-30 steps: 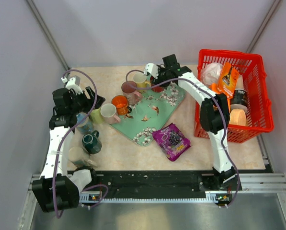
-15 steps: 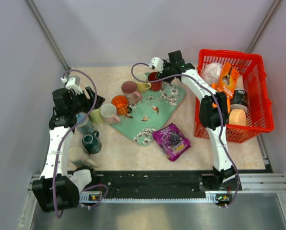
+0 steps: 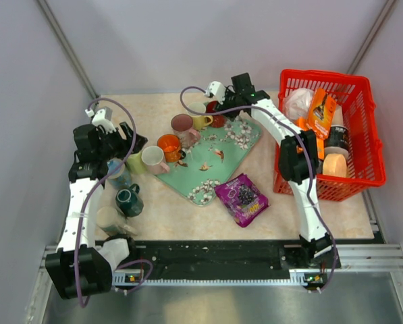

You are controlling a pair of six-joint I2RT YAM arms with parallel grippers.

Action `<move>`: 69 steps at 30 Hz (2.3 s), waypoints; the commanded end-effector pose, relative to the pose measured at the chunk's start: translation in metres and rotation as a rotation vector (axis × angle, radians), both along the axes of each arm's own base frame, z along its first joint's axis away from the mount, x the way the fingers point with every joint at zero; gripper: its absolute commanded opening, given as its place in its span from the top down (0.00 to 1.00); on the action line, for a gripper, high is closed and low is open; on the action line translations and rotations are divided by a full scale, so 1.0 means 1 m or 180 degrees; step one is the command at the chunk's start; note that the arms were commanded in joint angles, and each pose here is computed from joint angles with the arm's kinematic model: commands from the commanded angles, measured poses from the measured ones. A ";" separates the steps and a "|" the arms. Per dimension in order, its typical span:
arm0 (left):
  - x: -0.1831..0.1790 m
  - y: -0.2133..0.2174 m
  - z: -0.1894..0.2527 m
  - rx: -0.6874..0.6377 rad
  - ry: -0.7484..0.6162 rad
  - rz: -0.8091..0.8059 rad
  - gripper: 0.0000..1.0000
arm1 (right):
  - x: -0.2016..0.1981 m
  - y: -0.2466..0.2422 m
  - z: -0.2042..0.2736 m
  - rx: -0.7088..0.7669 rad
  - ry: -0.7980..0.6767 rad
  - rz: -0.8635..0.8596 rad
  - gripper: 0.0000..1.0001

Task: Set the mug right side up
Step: Place the cup on the tray, then turn over the cup at the center of the board.

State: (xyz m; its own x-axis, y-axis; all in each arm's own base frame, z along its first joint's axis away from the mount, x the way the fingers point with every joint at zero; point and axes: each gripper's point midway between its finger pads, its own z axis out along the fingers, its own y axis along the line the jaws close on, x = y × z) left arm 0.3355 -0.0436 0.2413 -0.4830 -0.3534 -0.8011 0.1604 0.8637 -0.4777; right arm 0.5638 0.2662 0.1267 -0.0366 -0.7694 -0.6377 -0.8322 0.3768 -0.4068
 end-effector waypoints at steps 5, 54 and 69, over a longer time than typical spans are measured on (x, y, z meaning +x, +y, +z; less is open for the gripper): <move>0.008 0.002 0.020 0.0035 -0.0221 -0.0019 0.26 | -0.005 0.026 -0.009 0.0343 0.0265 -0.0319 0.47; -0.103 0.024 -0.147 0.1736 0.2046 -0.1490 0.27 | -0.221 0.028 0.089 0.1160 0.1000 0.0138 0.32; -0.144 -0.025 -0.170 0.2124 0.2069 -0.2598 0.38 | -0.218 0.022 0.092 0.1065 0.0896 0.0121 0.32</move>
State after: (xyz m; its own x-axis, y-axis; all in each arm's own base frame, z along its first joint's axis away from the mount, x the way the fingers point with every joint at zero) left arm 0.2042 -0.0628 0.0730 -0.8016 0.5485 -0.2377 0.5902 0.7893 -0.1692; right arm 0.3472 0.2848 0.1907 -0.2868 -0.5465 -0.7868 -0.9014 0.4320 0.0286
